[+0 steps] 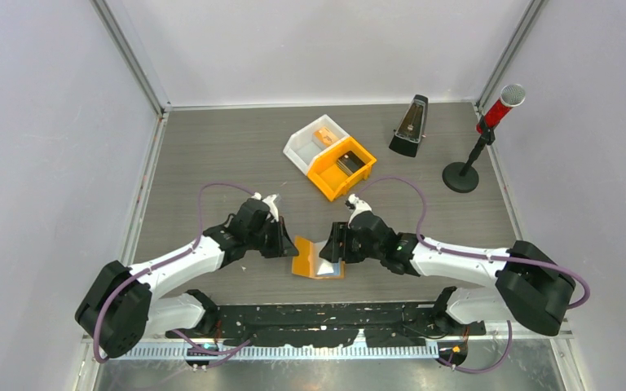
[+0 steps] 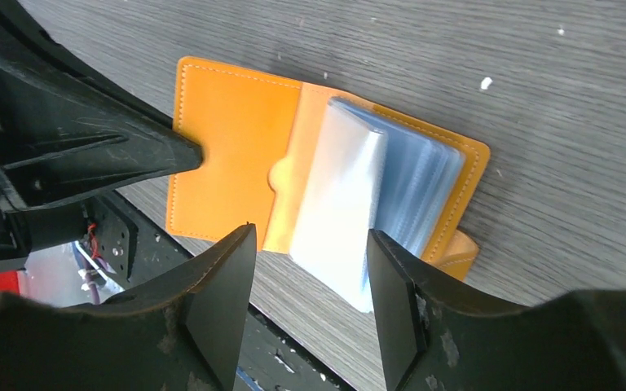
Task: Take the credit cards out of the card holder
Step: Remove the credit card from the card holder.
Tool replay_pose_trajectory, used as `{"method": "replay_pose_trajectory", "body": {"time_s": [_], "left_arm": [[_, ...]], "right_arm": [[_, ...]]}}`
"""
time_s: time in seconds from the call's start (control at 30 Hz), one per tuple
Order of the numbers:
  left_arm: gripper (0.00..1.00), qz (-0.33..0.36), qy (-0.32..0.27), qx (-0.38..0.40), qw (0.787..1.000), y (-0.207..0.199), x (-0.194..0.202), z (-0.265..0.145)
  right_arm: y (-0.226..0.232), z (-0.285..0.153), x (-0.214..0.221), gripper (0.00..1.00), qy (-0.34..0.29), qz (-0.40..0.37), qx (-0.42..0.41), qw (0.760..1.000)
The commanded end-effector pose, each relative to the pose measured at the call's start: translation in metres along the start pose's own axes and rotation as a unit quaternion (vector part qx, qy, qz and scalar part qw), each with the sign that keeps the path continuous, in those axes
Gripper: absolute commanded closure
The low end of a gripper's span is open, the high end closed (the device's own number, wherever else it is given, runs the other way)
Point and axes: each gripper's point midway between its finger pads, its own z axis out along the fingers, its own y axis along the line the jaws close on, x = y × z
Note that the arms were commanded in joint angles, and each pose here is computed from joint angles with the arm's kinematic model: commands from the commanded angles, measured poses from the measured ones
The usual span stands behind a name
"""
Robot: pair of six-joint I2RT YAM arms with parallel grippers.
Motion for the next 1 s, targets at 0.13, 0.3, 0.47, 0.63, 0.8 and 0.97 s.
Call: {"method": "replay_pose_trajectory", "body": {"time_s": [0.13,0.3,0.47,0.63,0.8,0.97], "left_arm": [[1.0,0.007,-0.01,0.021,1.0,-0.009,-0.002,0.0],[1.0,0.007,-0.009,0.02,1.0,-0.008,-0.001,0.0],[1.0,0.005,-0.011,0.021,1.0,-0.009,-0.002,0.001],[1.0,0.005,-0.007,0.022,1.0,-0.01,-0.001,0.001],[1.0,0.006,-0.007,0.023,1.0,-0.01,-0.001,0.001],[1.0,0.007,-0.005,0.023,1.0,-0.011,0.0,0.002]], "right_arm": [[-0.009,0.004,-0.009,0.4,-0.019,0.003,0.037,0.999],[-0.014,0.008,-0.006,0.4,-0.011,0.002,0.048,0.999],[-0.013,0.009,-0.004,0.4,-0.008,0.004,0.044,0.999],[-0.007,0.007,-0.008,0.48,-0.013,-0.001,0.031,0.999],[-0.004,0.006,-0.01,0.5,-0.014,-0.004,0.029,0.999],[0.003,0.005,-0.008,0.5,-0.004,-0.004,0.012,1.0]]}}
